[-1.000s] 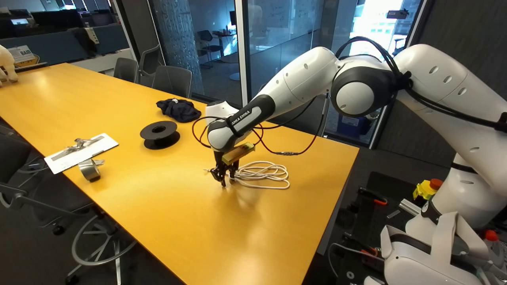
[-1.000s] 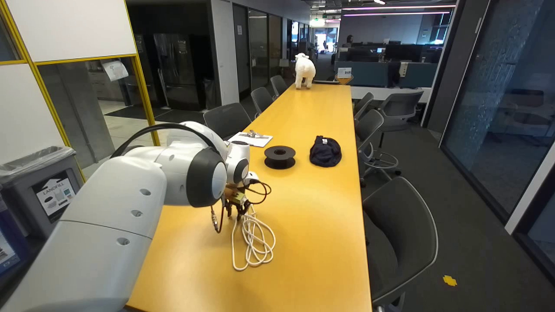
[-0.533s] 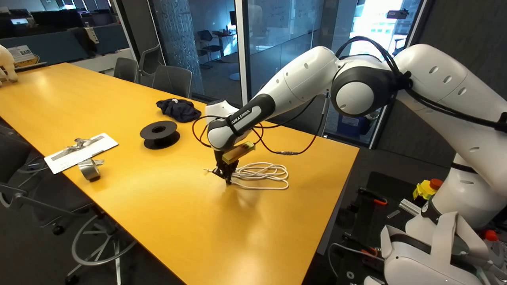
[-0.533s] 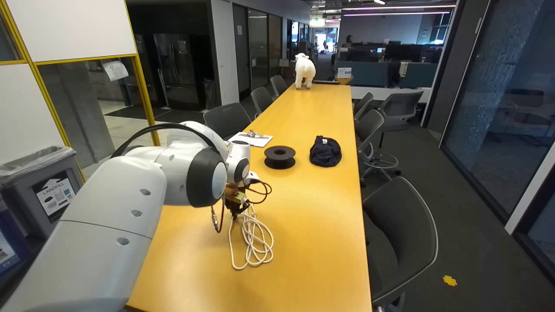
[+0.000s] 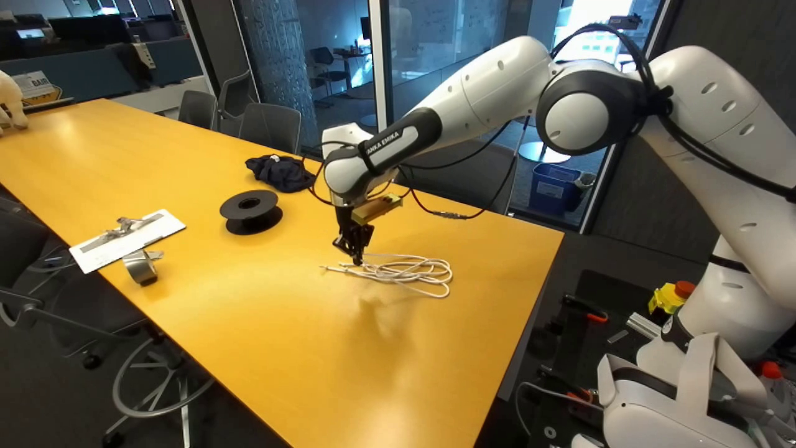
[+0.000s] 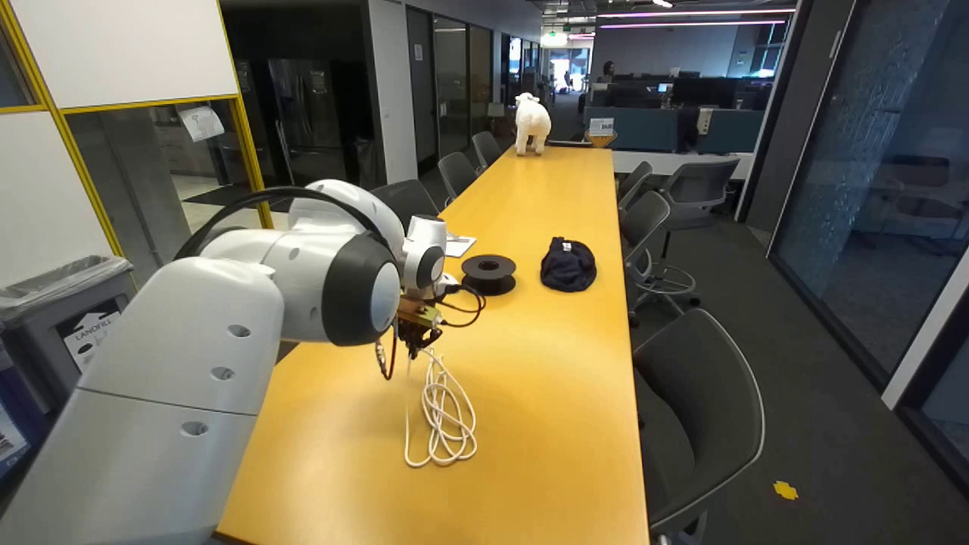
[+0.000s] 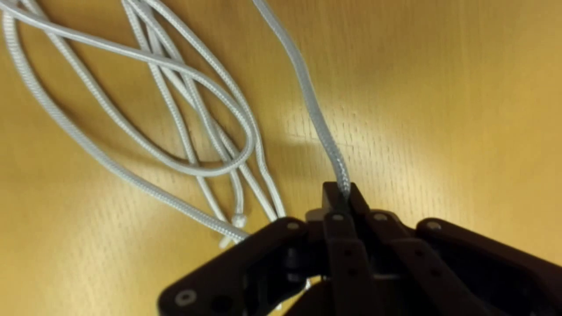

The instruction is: Straighten out the string

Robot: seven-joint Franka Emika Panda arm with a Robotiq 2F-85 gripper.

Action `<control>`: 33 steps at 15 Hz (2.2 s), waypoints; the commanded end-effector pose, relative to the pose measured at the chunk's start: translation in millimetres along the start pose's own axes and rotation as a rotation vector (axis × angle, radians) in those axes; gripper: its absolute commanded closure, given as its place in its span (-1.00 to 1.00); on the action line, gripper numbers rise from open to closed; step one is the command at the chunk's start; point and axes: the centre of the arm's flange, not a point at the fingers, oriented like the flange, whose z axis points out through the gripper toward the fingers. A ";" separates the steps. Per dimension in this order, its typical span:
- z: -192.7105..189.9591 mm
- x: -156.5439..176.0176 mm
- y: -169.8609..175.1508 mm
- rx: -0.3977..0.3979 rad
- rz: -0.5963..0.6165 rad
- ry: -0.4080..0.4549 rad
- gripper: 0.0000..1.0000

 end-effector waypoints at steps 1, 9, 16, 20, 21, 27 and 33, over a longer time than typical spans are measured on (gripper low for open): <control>-85.2 -43.7 3.1 -0.015 0.047 0.087 0.98; -236.0 -125.7 19.7 -0.060 0.362 0.324 0.98; -328.0 -234.7 31.2 -0.128 0.667 0.505 0.98; -361.6 -309.0 39.2 -0.167 0.830 0.587 0.98; -368.8 -328.5 41.5 -0.175 0.870 0.602 0.98; -401.7 -420.9 50.2 -0.202 1.058 0.672 0.98; -421.6 -465.6 61.8 -0.213 1.191 0.728 0.98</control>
